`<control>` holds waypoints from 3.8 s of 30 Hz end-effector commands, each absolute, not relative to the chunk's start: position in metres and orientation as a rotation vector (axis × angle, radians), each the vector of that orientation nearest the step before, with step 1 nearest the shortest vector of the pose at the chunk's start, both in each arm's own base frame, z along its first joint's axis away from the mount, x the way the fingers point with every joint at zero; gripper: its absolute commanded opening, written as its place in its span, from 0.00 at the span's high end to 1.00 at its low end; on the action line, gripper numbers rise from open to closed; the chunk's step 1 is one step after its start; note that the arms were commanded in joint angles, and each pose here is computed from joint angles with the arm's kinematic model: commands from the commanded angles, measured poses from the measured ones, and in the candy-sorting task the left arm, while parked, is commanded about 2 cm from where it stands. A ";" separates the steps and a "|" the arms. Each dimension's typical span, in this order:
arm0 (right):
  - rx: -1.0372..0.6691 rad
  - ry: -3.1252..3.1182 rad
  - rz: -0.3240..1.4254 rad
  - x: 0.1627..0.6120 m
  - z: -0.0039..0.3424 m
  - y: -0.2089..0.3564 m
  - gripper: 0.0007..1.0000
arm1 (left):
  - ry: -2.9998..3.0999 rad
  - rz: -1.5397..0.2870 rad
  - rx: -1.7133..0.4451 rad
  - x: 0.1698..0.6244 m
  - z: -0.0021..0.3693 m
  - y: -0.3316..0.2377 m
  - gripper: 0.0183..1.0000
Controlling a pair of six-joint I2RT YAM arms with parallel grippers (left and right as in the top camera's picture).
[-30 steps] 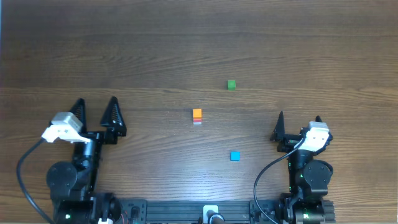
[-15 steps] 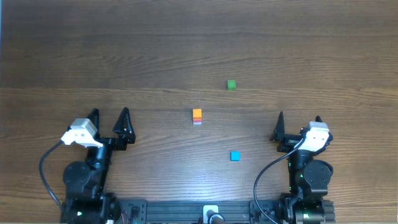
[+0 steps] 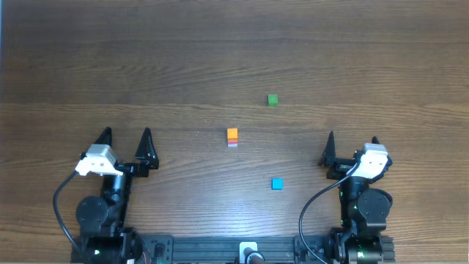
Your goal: Stack Cubes
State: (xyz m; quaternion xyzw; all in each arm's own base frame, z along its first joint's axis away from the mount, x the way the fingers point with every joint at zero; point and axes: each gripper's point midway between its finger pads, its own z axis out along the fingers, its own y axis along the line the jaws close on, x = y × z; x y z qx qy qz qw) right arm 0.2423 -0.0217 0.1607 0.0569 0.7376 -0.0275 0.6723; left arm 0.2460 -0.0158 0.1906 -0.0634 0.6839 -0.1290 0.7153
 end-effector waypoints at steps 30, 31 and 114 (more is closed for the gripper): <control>0.139 1.666 -0.076 0.242 0.157 -0.025 0.01 | 1.637 -0.216 -0.002 0.245 0.160 -0.025 0.00; 0.139 1.666 -0.076 0.242 0.157 -0.025 0.01 | 1.637 -0.216 -0.003 0.245 0.160 -0.025 0.00; -0.054 3.096 0.099 0.369 0.090 0.156 0.01 | 1.637 -0.216 -0.003 0.245 0.160 -0.025 0.00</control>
